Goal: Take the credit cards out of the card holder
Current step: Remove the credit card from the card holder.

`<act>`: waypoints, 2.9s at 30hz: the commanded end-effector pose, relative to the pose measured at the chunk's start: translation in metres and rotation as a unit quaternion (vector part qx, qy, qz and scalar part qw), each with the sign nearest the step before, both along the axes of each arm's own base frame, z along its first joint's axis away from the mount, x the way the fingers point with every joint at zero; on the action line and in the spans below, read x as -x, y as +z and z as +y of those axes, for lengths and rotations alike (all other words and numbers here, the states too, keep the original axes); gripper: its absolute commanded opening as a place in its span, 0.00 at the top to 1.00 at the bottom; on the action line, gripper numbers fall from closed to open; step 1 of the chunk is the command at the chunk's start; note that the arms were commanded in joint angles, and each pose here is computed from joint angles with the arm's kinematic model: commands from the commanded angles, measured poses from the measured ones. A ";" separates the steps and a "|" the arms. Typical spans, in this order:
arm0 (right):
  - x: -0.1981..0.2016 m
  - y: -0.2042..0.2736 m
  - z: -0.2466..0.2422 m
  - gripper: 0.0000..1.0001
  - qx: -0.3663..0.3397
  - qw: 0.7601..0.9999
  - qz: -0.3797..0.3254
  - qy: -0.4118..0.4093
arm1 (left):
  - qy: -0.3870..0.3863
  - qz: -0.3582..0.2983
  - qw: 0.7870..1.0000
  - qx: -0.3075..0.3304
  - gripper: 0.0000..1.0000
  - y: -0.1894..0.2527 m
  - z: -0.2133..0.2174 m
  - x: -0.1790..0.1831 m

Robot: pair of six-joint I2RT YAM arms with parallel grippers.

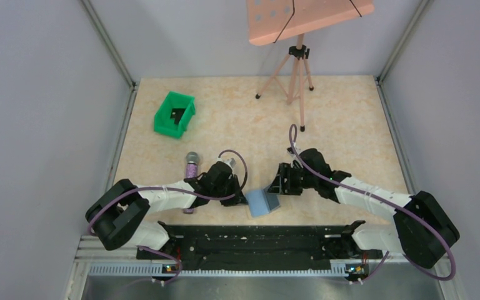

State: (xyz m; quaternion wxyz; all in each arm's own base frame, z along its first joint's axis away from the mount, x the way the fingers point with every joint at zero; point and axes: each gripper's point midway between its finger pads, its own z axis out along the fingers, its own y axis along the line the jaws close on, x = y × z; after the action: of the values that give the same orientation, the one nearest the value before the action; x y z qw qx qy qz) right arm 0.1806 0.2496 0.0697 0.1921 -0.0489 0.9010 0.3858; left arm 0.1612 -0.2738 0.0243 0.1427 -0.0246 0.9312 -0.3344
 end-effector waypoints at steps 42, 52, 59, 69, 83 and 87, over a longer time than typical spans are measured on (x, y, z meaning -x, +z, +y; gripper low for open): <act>-0.004 0.035 0.007 0.45 0.048 0.998 -0.049 -0.005 | 0.013 -0.041 0.999 0.004 0.83 0.042 0.004 -0.009; -0.005 0.065 0.025 0.52 -0.016 0.998 -0.067 0.008 | 0.005 -0.048 0.998 0.033 0.81 0.054 -0.006 -0.011; 0.000 0.033 0.032 0.60 -0.022 0.999 -0.041 0.024 | 0.006 -0.044 0.999 0.027 0.83 0.044 -0.007 -0.013; 0.002 -0.007 0.028 0.59 -0.017 0.999 -0.005 0.042 | 0.010 -0.030 0.999 0.019 0.86 0.022 -0.005 -0.010; 0.014 -0.029 0.033 0.74 -0.045 0.996 0.026 0.072 | 0.007 -0.009 1.000 -0.007 0.87 -0.002 -0.001 -0.007; 0.014 -0.029 0.034 0.75 -0.047 0.996 0.027 0.073 | 0.008 -0.005 1.000 -0.017 0.88 -0.007 0.004 -0.004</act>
State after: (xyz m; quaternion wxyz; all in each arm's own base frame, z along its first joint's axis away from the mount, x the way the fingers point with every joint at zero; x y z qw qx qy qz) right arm 0.1601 0.2777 0.0325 0.1234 -0.0850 0.8942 0.4218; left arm 0.1684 -0.2756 0.0259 0.1520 -0.0278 0.9320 -0.3279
